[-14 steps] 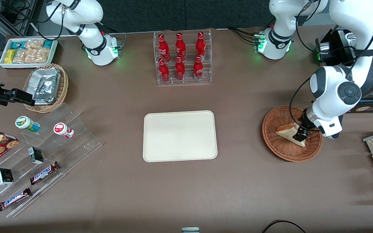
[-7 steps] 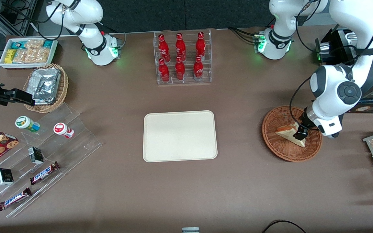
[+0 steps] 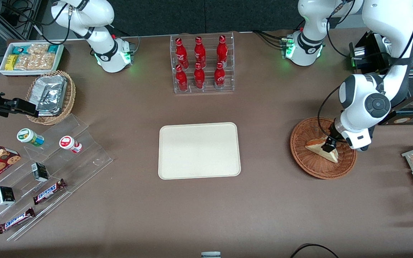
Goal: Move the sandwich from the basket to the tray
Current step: 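Lower the open left gripper around the sandwich and close it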
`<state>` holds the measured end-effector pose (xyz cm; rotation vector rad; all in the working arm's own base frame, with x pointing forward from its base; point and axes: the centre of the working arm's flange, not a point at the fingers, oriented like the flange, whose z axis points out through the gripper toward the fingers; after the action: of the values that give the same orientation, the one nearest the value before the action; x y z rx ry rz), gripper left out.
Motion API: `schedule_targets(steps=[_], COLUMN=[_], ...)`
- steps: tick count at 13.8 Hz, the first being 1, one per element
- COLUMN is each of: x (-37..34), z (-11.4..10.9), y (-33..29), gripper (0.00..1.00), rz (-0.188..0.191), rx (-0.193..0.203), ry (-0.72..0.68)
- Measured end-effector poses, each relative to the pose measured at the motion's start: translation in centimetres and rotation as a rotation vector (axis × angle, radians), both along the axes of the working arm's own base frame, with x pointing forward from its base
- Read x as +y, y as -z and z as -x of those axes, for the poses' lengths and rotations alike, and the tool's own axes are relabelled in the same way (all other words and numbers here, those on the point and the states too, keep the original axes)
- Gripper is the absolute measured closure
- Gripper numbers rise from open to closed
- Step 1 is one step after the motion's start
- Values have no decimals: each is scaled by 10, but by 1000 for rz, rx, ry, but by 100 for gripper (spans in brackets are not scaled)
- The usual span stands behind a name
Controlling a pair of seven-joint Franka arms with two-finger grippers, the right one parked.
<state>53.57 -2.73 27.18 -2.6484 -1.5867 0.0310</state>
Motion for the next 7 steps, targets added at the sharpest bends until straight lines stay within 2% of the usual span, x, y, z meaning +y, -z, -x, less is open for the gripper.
schedule_targets(steps=[4, 5, 7], x=[-1, -1, -1], z=[0, -1, -10], y=[15, 13, 4], gripper=[0, 7, 32], rz=[5, 6, 7], rx=[-16, -24, -48], ry=[-2, -13, -24])
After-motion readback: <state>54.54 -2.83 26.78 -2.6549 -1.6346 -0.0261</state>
